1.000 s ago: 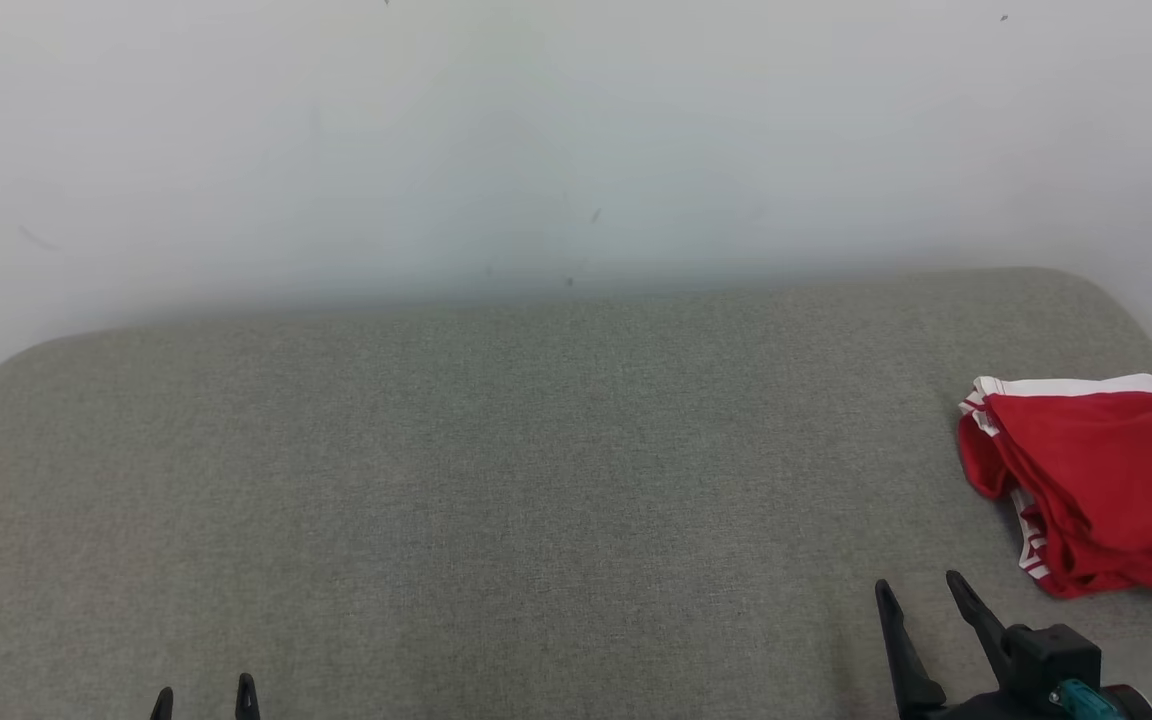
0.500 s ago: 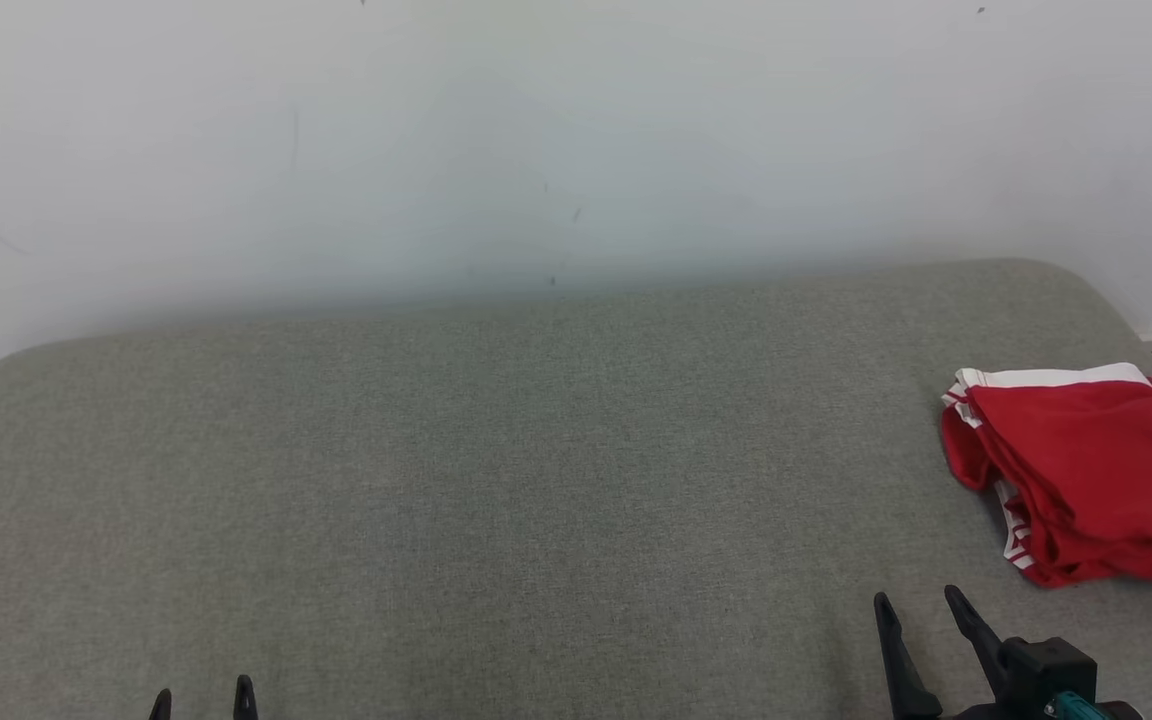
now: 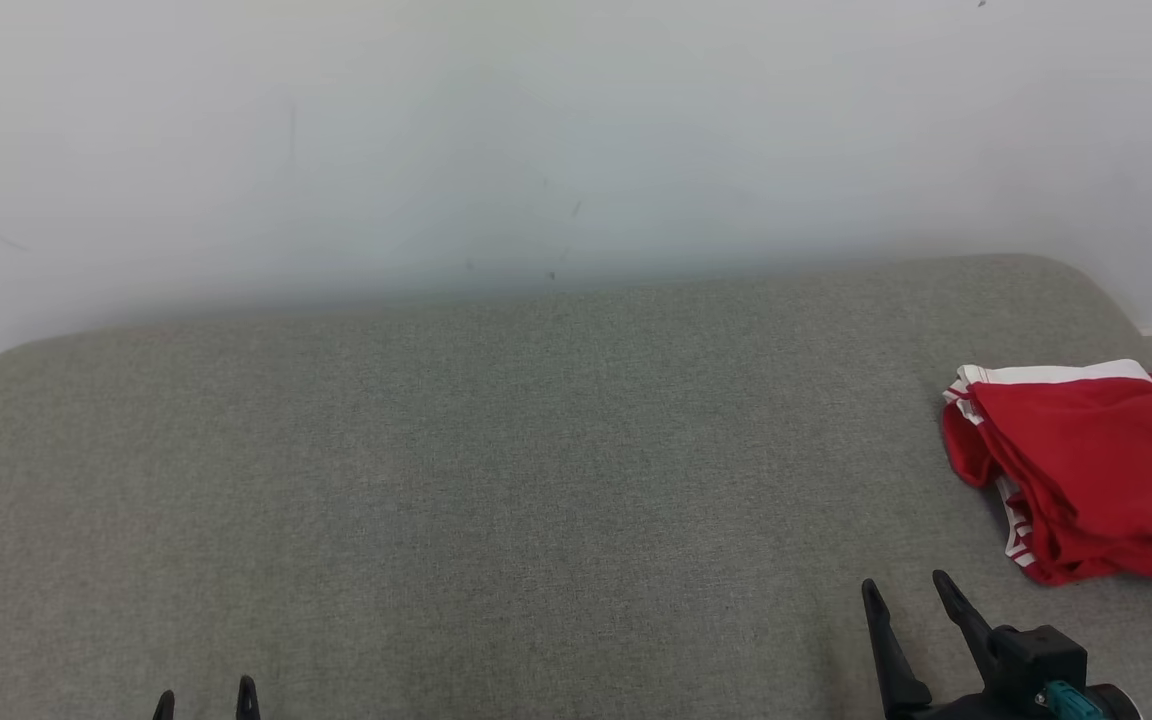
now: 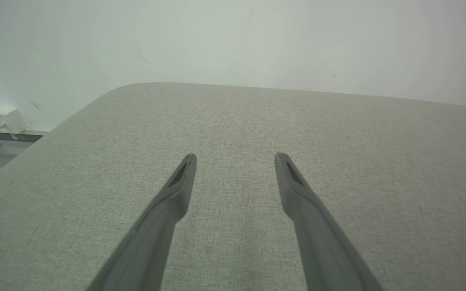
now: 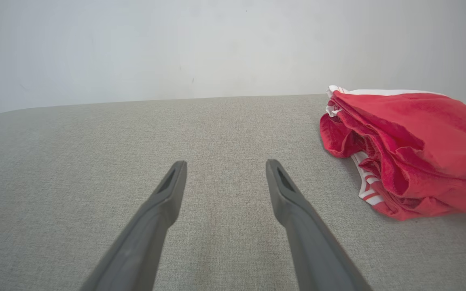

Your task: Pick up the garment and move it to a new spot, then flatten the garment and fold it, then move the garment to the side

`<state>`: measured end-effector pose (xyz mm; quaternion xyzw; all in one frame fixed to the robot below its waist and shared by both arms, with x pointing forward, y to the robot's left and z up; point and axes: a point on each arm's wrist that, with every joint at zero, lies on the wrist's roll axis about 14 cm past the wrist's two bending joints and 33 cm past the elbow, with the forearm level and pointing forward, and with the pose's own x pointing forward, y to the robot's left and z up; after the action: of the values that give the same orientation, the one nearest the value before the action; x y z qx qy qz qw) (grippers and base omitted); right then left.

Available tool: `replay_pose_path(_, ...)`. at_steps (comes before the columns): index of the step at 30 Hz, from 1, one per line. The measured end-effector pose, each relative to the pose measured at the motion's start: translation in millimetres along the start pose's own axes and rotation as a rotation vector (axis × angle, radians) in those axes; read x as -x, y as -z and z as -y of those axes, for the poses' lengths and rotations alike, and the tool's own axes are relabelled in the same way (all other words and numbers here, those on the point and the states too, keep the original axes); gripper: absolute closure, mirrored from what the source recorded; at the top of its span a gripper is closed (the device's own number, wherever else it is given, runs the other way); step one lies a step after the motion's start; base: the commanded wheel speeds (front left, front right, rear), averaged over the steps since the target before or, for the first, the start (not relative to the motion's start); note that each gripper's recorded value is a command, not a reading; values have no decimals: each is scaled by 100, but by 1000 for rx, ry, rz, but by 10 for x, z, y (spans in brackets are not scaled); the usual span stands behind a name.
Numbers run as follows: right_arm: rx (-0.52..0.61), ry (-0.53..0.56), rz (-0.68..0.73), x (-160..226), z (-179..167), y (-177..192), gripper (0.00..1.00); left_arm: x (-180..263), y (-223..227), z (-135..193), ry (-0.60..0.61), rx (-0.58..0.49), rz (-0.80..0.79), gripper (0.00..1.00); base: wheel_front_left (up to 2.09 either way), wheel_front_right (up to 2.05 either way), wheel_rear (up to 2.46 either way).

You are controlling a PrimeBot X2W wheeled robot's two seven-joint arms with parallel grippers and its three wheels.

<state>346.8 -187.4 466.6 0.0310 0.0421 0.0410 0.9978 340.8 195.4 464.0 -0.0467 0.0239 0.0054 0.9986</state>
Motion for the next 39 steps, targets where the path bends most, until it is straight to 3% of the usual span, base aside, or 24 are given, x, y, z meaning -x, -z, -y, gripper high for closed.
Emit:
replay_pose_path(8, 3, -12, -1, -22, -38, -9, 0, 3, 18, -5, -5, 18, -5, 0, 0, 0, 0)
replay_pose_path(9, 3, -14, -1, -24, -43, -11, 100, 3, 20, -5, -5, 19, -5, 100, 0, 0, 0)
replay_pose_path(17, -44, 5, -98, 116, -38, 311, 100, 94, 268, -37, -29, 58, -92, 100, 0, 0, 0)
replay_pose_path(39, -460, 94, -49, -3, 94, 133, 100, -45, 163, -86, -96, 465, -84, 100, 0, 0, 0)
